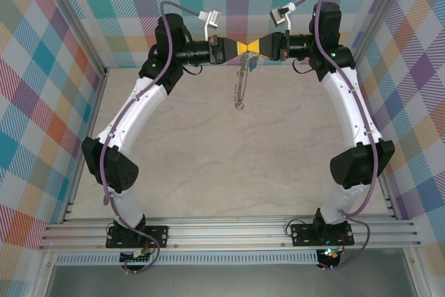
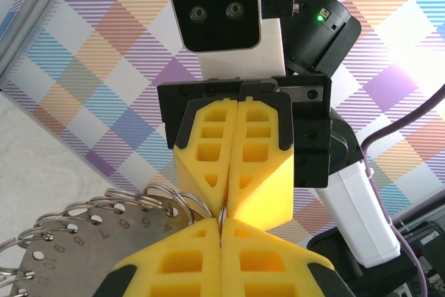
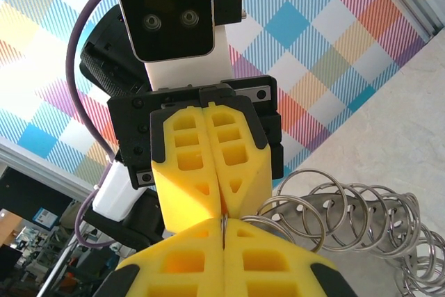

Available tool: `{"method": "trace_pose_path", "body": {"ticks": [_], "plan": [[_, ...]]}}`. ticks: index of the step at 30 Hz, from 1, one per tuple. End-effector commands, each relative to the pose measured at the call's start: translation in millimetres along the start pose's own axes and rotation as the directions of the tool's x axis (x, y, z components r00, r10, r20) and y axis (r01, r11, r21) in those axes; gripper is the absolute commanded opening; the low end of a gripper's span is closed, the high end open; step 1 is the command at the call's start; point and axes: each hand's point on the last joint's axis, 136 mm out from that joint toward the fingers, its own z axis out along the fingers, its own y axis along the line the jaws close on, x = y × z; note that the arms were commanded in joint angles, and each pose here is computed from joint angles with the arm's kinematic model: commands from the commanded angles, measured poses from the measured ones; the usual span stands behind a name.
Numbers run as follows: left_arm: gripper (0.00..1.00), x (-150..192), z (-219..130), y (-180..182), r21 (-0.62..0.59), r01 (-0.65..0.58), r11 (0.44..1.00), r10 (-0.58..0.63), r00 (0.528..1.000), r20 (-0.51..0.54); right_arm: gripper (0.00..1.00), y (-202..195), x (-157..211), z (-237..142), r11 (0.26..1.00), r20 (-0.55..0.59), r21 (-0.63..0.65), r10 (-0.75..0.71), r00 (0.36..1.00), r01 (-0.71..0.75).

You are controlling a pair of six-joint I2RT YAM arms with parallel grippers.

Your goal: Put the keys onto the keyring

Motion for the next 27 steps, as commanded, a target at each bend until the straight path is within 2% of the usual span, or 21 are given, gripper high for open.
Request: {"method": "trace_pose_path", "body": {"ticks": [1, 4, 5, 8, 15, 27], "plan": [[0.00, -6, 4, -27, 0.044, -0.059, 0.997, 0.058, 0.998, 0.028, 0.02, 22, -5, -1, 0.998, 0.021, -0.010, -0.064, 0.998, 0.064], [0.00, -14, 0, -31, 0.019, -0.087, 0.996, 0.085, 0.993, 0.076, 0.34, 24, -7, -3, 0.998, 0.040, 0.008, -0.067, 0.997, 0.067], [0.00, -16, -3, -33, 0.012, -0.097, 0.995, 0.096, 0.991, 0.093, 0.41, 25, -8, -4, 0.997, 0.047, 0.015, -0.071, 0.996, 0.070], [0.00, -23, -9, -37, -0.013, -0.120, 0.993, 0.120, 0.983, 0.140, 0.52, 25, -11, -10, 0.997, 0.073, 0.038, -0.074, 0.995, 0.072], [0.00, -34, -18, -49, -0.025, -0.136, 0.990, 0.138, 0.970, 0.202, 0.54, 14, -8, -19, 0.997, 0.115, 0.066, -0.054, 0.992, 0.046], [0.00, -39, -22, -57, -0.018, -0.141, 0.990, 0.142, 0.966, 0.216, 0.51, 11, 1, -17, 0.998, 0.118, 0.059, -0.034, 0.992, 0.027]]}}
